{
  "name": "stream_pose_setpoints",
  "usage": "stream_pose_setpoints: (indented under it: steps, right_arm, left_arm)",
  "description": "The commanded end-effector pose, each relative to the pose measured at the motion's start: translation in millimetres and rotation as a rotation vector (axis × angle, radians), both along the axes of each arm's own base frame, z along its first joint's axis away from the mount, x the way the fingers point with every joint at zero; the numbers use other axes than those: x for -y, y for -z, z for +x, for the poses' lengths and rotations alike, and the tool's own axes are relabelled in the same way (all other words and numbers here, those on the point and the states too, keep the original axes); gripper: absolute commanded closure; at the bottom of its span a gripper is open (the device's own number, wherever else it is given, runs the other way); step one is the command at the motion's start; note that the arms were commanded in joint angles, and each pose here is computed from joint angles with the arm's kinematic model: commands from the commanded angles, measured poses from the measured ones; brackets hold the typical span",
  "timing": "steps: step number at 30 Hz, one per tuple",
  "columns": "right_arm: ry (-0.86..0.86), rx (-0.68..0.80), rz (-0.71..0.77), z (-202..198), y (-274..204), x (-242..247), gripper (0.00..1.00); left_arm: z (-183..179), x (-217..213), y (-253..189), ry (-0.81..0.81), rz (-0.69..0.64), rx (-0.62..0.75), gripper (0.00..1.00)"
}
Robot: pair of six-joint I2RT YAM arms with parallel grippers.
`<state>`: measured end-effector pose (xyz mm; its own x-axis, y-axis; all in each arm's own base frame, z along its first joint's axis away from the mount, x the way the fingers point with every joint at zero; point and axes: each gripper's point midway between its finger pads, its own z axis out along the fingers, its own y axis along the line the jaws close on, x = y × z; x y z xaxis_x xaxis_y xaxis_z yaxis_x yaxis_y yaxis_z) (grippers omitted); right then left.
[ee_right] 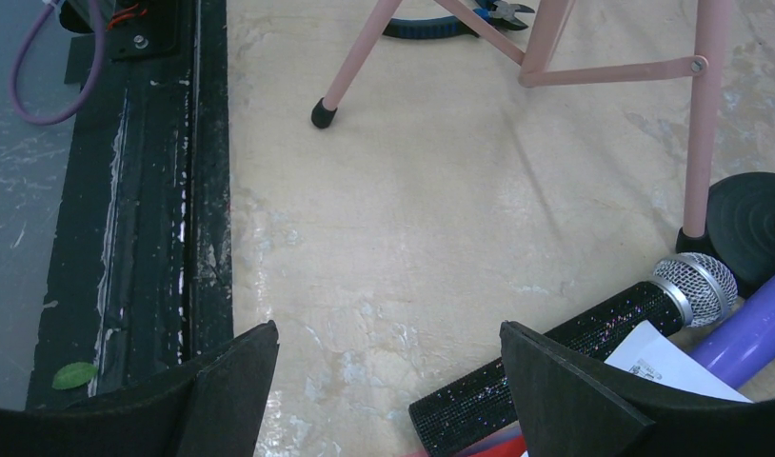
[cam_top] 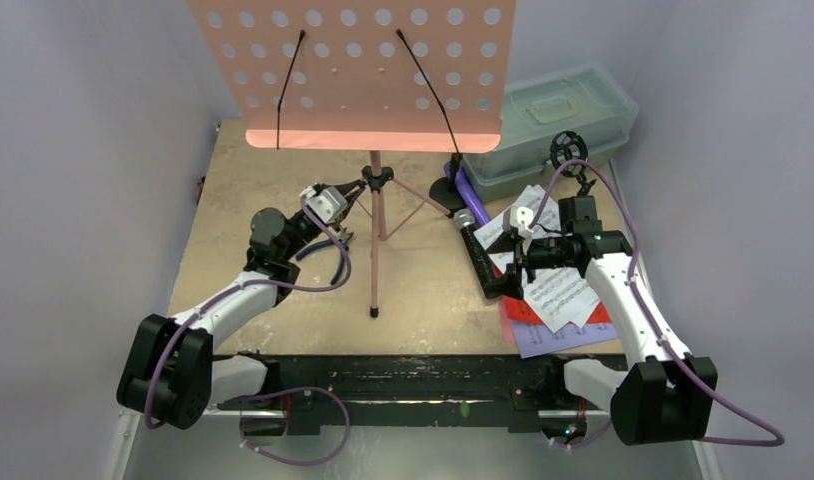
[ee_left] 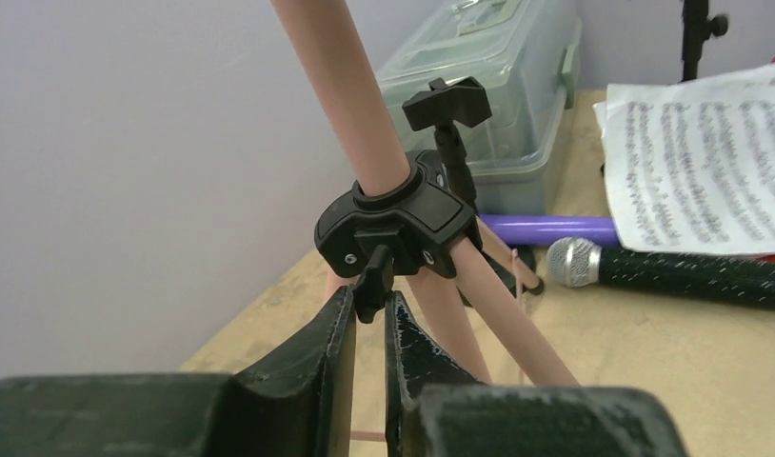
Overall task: Pack up the instrument practice props
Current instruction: Unscrew the knob on the music stand.
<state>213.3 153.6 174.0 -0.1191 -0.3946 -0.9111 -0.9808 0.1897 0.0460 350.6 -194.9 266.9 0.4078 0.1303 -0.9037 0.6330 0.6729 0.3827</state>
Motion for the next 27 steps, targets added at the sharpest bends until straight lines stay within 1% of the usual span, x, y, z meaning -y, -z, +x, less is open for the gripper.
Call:
stream_pose_setpoints:
  steps: [1, 2, 5, 6, 10, 12, 14, 17, 19, 22, 24, 27]
  right_arm:
    - [-0.012, 0.015, 0.013, 0, -5, -1, 0.1]
    - [-0.013, 0.015, 0.014, 0, -6, -1, 0.1]
    - [-0.013, 0.014, 0.013, 0, -5, -1, 0.1]
    - [-0.013, 0.013, 0.013, 0, -5, -1, 0.1]
    - [-0.014, 0.011, 0.013, 0, -5, -1, 0.1]
    - [-0.015, 0.011, 0.013, 0, -5, -1, 0.09]
    - [-0.015, 0.009, 0.013, -1, -4, -1, 0.09]
    - [-0.016, 0.008, 0.012, -1, -4, -1, 0.09]
    - [-0.018, 0.006, 0.012, -2, -4, -1, 0.09]
    - [-0.02, 0.008, 0.011, -2, -4, -1, 0.09]
    - [-0.019, 0.005, 0.011, -2, -4, -1, 0.09]
    - [-0.021, 0.005, 0.01, -2, -4, -1, 0.09]
  left_arm:
    - [-4, 4, -24, 0.033, -0.156, -0.062, 0.96]
    - [-4, 3, -26, 0.029, -0.187, -0.086, 0.98]
    - [-4, 2, -29, 0.024, -0.316, -0.199, 0.99]
    - [-2, 0, -30, 0.008, -0.381, -0.255, 0.99]
    - [9, -7, -25, -0.066, -0.547, -0.468, 0.92]
    - [16, -6, -19, -0.097, -0.603, -0.587, 0.91]
    - [18, -1, -16, -0.094, -0.65, -0.673, 0.91]
    - [17, 0, -19, -0.081, -0.746, -0.745, 0.9]
    - [16, -1, -22, -0.079, -0.806, -0.782, 0.85]
    - [13, 3, -26, -0.058, -0.849, -0.833, 0.8]
    - [11, 5, -27, -0.047, -0.875, -0.878, 0.79]
    - [8, 6, -30, -0.033, -0.945, -0.945, 0.75]
